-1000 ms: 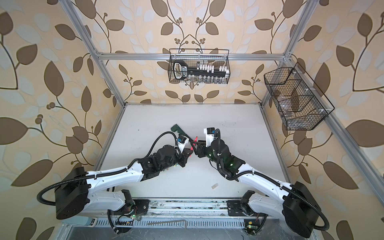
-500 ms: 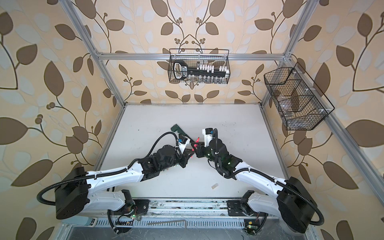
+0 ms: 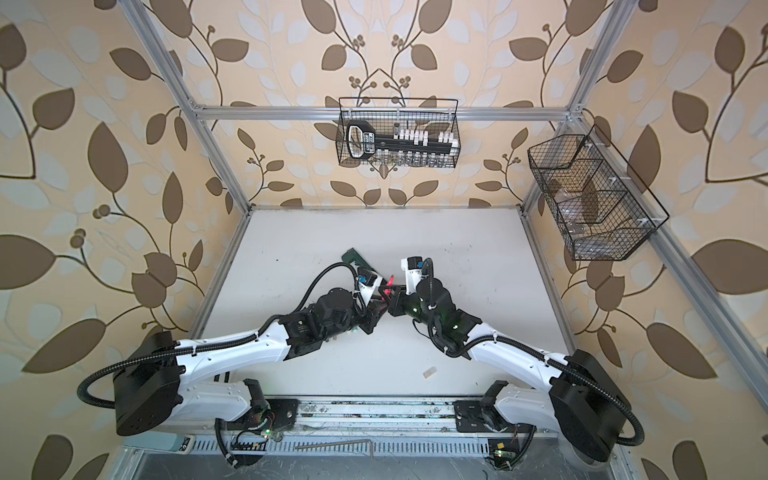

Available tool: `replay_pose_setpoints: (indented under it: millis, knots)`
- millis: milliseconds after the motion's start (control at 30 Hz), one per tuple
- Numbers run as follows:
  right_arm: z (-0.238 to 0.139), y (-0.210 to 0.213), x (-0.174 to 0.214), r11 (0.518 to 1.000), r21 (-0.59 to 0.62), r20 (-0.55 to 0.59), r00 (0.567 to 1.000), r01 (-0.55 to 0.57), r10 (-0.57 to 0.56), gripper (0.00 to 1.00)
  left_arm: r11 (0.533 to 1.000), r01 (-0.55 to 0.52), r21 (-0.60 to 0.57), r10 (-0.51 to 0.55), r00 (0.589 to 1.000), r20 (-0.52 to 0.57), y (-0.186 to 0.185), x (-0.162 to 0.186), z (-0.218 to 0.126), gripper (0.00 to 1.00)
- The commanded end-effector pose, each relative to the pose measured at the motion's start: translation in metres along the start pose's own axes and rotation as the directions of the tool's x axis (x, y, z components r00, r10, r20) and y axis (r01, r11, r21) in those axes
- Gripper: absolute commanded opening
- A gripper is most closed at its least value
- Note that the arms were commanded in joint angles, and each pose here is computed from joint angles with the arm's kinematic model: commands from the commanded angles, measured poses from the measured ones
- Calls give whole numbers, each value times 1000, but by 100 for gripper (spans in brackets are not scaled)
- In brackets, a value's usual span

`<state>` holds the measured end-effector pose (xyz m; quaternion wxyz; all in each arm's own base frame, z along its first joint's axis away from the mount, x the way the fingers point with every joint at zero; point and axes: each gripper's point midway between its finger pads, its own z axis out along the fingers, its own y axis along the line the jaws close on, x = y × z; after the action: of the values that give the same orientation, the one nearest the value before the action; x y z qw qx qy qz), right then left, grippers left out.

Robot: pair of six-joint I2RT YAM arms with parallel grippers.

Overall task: Insert the pens into the pen caps
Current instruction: 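Bring the open right gripper to the tip of the held pink highlighter, then withdraw the right gripper and move it to the translucent cap on the table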

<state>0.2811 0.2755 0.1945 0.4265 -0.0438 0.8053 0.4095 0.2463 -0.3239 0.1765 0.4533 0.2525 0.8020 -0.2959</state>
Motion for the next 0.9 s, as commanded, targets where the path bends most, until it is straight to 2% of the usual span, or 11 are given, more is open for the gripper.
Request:
replay_pose_setpoints:
  millis: [0, 133, 200, 267, 300, 433, 500, 567, 667, 733, 867]
  knots:
    - [0, 4, 6, 1000, -31, -3, 1000, -1, 1, 0, 1000, 0, 14, -1, 998, 63, -9, -24, -2, 33]
    - [-1, 7, 6, 999, -48, 2, 1000, -11, 11, 0, 1000, 0, -2, 0, 998, 69, -7, -25, -3, 30]
    - [-2, 9, 5, 998, -57, 6, 1000, -11, 12, 0, 1000, 1, 3, -1, 998, 68, -7, -25, -3, 21]
    - [-3, 9, 6, 998, -55, 3, 1000, -11, 12, 0, 1000, 0, 2, -1, 997, 72, -7, -25, -3, 4]
    - [-3, 9, 6, 998, -56, 4, 1000, -12, 12, 1, 1000, 1, -1, -1, 997, 72, -7, -25, -3, 0]
    - [-5, 6, 2, 1000, -30, 14, 1000, 2, -1, 42, 999, 29, -35, -25, 995, 98, 0, -29, -6, 0]
    - [-9, 4, -1, 1000, -15, 26, 1000, 12, -11, 53, 998, 43, -56, -36, 992, 119, 5, -31, -10, 0]
    - [-14, 3, -5, 1000, 1, 39, 999, 18, -18, 58, 995, 63, -83, -50, 988, 149, 12, -37, -16, 0]
    - [-30, -10, -10, 992, 123, 67, 998, 7, -15, 60, 987, 91, -133, -64, 978, 197, 26, -39, -26, 0]
    - [-50, -32, 1, 959, 284, 32, 999, -21, 12, 60, 974, 114, -196, -65, 969, 238, 40, -41, -35, 0]
    - [-95, -55, 35, 908, 420, -45, 999, -5, 26, 59, 944, 157, -288, -66, 951, 303, 60, -45, -47, 0]
